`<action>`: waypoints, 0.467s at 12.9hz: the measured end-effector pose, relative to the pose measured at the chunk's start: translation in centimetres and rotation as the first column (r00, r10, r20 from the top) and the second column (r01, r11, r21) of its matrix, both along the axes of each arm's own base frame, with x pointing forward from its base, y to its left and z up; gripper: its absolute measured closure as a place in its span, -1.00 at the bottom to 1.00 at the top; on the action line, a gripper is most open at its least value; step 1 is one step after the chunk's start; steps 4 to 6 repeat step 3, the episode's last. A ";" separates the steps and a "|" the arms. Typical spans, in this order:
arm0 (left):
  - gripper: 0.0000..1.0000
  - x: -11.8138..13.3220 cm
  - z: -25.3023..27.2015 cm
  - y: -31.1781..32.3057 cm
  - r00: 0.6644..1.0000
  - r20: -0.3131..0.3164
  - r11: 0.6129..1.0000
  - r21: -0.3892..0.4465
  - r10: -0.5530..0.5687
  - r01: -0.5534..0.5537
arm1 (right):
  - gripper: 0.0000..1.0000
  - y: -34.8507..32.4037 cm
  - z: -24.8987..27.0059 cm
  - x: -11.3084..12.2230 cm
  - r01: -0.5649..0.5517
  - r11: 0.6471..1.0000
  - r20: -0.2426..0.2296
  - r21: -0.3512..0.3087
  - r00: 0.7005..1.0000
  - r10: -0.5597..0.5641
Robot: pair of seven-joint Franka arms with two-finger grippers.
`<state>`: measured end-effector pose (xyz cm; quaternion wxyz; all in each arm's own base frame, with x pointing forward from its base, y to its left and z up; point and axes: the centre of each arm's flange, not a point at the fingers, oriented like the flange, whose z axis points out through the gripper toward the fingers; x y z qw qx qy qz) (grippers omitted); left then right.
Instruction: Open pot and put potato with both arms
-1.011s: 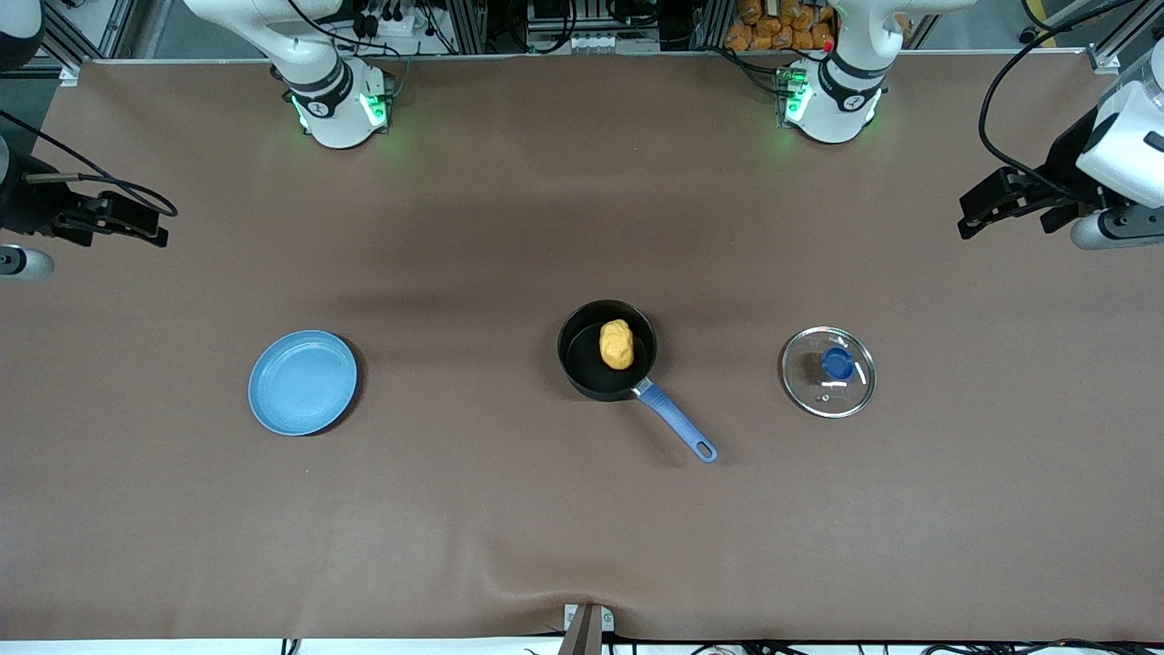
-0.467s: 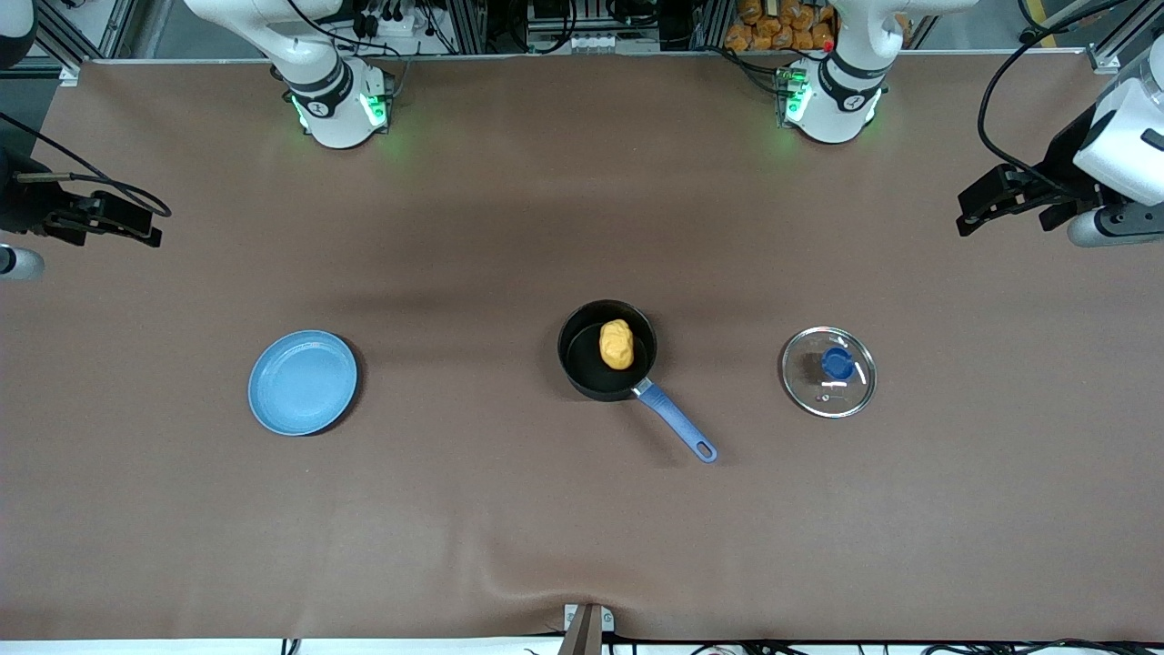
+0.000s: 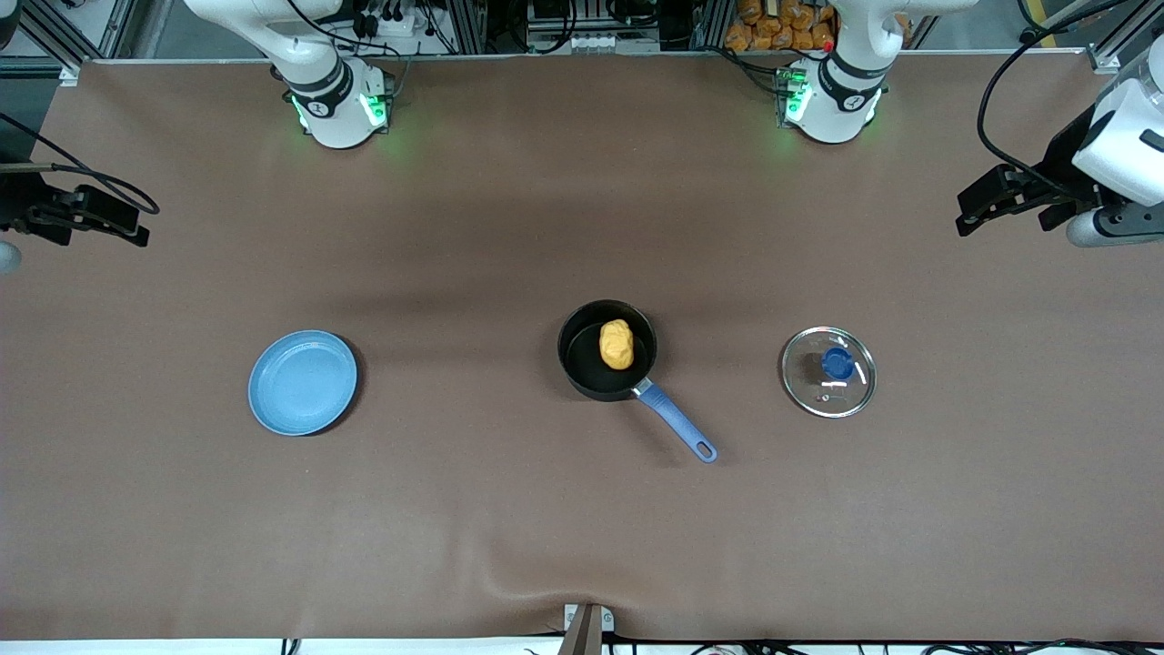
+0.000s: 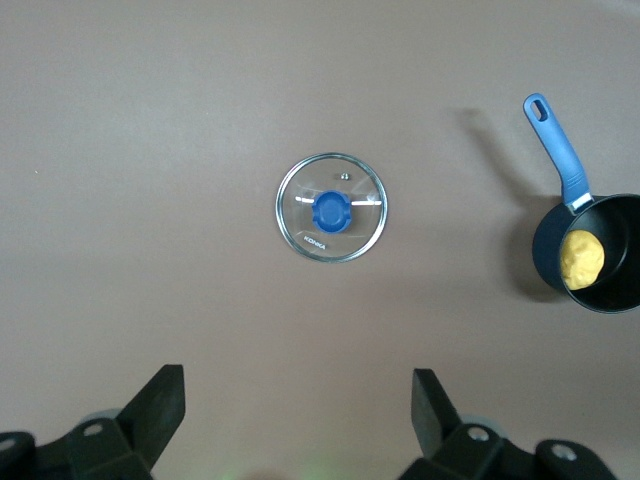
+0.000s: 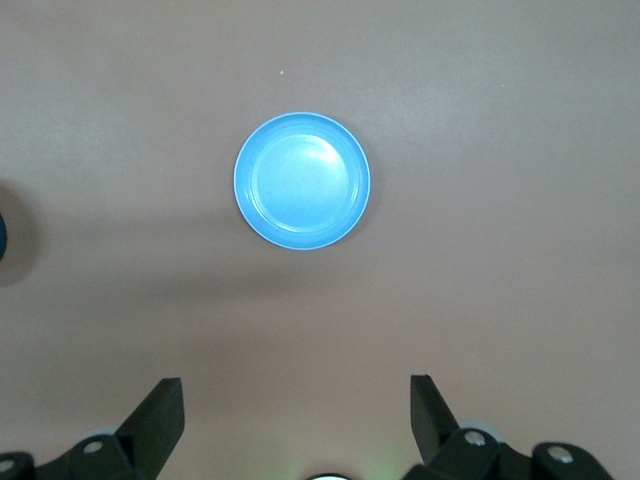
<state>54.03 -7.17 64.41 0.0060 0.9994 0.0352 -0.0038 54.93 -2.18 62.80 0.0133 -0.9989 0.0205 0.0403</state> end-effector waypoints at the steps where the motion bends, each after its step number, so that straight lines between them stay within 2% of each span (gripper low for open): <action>1: -1.00 0.0 0.0 0.0 1.000 0.000 1.000 0.000 0.000 0.000 | -1.00 0.0 0.3 0.0 0.000 1.000 0.006 0.000 1.000 0.000; 6: -1.00 0.0 0.0 0.0 1.000 0.000 1.000 0.000 0.000 0.000 | -1.00 0.0 0.9 0.0 0.000 1.000 0.019 -0.001 1.000 0.000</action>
